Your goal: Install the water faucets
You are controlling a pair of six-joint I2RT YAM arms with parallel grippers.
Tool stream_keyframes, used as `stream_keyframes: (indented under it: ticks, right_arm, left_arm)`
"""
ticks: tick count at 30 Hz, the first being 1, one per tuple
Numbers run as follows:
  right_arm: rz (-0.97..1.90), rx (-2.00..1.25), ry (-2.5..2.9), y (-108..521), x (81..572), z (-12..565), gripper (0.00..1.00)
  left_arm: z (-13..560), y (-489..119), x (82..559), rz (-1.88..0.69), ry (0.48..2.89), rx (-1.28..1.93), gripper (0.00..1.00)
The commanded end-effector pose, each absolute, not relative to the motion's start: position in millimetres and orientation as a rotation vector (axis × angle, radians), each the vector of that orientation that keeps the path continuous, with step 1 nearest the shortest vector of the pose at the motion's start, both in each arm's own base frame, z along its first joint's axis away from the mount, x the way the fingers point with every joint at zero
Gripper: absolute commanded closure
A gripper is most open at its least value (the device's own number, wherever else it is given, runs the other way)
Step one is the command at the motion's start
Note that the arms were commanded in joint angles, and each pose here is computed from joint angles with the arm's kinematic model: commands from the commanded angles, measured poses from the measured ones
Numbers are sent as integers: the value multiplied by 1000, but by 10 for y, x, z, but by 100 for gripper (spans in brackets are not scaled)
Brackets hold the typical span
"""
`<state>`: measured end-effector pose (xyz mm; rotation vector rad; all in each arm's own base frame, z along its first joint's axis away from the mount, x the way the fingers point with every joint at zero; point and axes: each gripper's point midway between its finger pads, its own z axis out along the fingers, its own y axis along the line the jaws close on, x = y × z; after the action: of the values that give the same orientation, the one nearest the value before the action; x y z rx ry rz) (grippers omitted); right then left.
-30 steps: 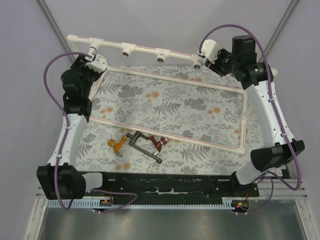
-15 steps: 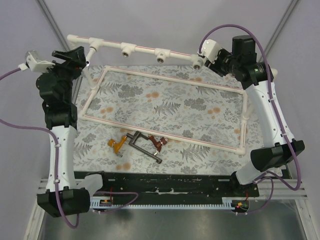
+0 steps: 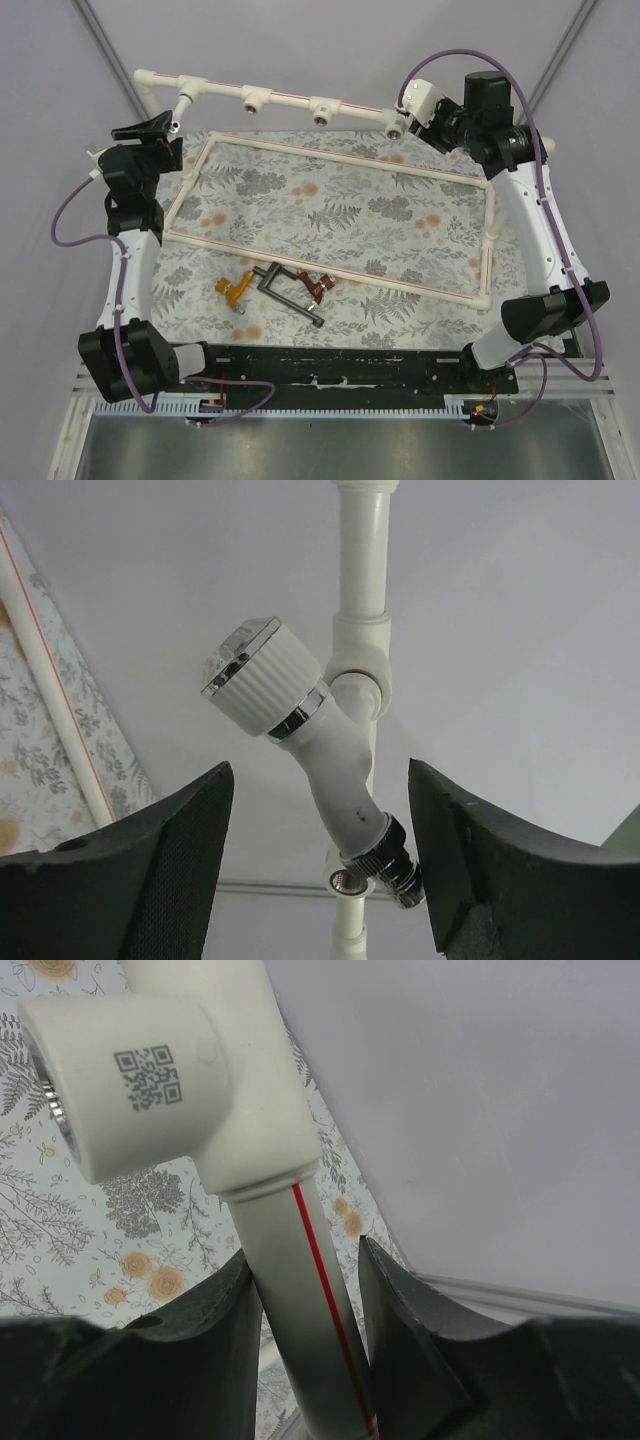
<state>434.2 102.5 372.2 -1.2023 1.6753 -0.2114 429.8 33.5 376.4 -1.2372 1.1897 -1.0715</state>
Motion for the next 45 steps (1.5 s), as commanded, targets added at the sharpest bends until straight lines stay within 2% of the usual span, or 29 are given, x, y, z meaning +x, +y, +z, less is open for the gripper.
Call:
stream_keyframes:
  ticks: [1,8,9,13,21,26,33,39,42,45]
  right_arm:
    - [-214,-1132,1834,892,4336,3427,100]
    - [-226,-1130,1839,873,4344,3421,100]
    - [-225,-1128,1843,868,4347,3408,100]
    - [-230,-1131,1841,867,4340,3416,100]
    - [-213,-1135,1837,893,4364,3407,100]
    - [-203,-1131,1836,907,4367,3415,100]
    - [-205,-1132,1834,902,4346,3419,100]
    - [-201,-1134,1831,916,4354,3422,100]
    - [-201,-1134,1832,917,4359,3418,100]
    - [-207,-1132,1831,906,4365,3428,100]
  left_arm:
    - [4003,265,4423,-1252,1107,-1215,29]
    - [4191,203,4568,-1277,1107,-1045,65]
    - [4199,212,4579,-1244,1118,-1002,72]
    - [4204,218,4574,-961,1244,-731,84]
    - [4282,345,4357,-154,1366,11,94]
    - [4113,168,4337,109,1357,403,98]
    - [3976,83,4354,171,1335,576,98]
    - [4064,120,4353,162,1338,519,98]
    - [4129,168,4337,146,1337,442,89]
    - [4178,258,4339,130,1342,333,89]
